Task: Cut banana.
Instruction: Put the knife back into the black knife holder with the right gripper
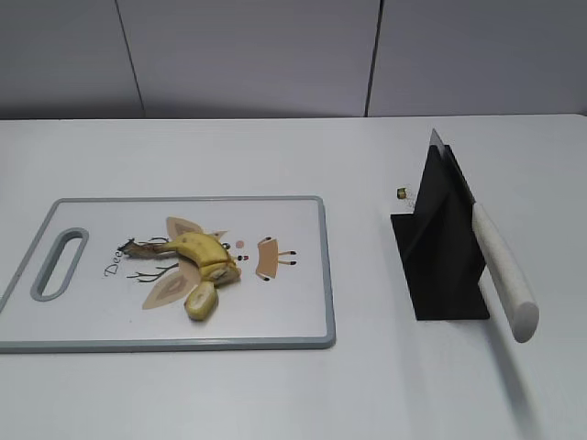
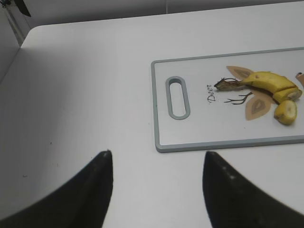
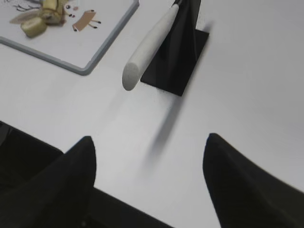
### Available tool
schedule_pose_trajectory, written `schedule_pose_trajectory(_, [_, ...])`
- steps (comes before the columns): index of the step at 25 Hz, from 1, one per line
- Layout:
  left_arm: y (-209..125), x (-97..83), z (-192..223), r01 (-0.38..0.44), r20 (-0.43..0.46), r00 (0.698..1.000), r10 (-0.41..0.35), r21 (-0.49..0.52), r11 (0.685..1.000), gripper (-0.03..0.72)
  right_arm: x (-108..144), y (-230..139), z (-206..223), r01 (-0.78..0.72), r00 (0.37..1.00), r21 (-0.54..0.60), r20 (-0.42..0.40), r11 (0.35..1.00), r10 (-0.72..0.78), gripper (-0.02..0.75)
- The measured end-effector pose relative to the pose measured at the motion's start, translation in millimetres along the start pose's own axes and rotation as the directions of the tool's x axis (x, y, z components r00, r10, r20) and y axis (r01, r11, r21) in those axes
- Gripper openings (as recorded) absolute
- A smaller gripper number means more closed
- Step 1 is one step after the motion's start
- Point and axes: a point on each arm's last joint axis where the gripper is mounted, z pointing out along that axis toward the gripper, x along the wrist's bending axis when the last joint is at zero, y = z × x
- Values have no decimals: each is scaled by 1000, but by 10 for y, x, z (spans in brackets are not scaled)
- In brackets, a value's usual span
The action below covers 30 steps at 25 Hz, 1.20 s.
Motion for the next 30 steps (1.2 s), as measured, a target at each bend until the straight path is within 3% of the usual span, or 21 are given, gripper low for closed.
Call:
schedule_pose_trajectory(6, [0, 0, 0, 0, 0, 1000, 0, 0, 1000, 583, 11, -81, -136, 6, 1000, -101, 0, 995, -6, 533])
schedule_pose_trajectory(13, [1, 0, 0, 0, 1, 1000, 0, -1, 1000, 583, 14, -88, -145, 0, 1000, -108, 8, 994, 1, 533])
schedule_pose_trajectory(23, [1, -1, 0, 1, 1, 1000, -1, -1, 1000, 583, 24, -80, -131, -88, 979, -118, 175, 989, 108, 533])
schedule_pose_trajectory(30, [1, -1, 0, 1, 1, 1000, -1, -1, 1000, 583, 26, -78, -127, -113, 964, -124, 225, 986, 139, 533])
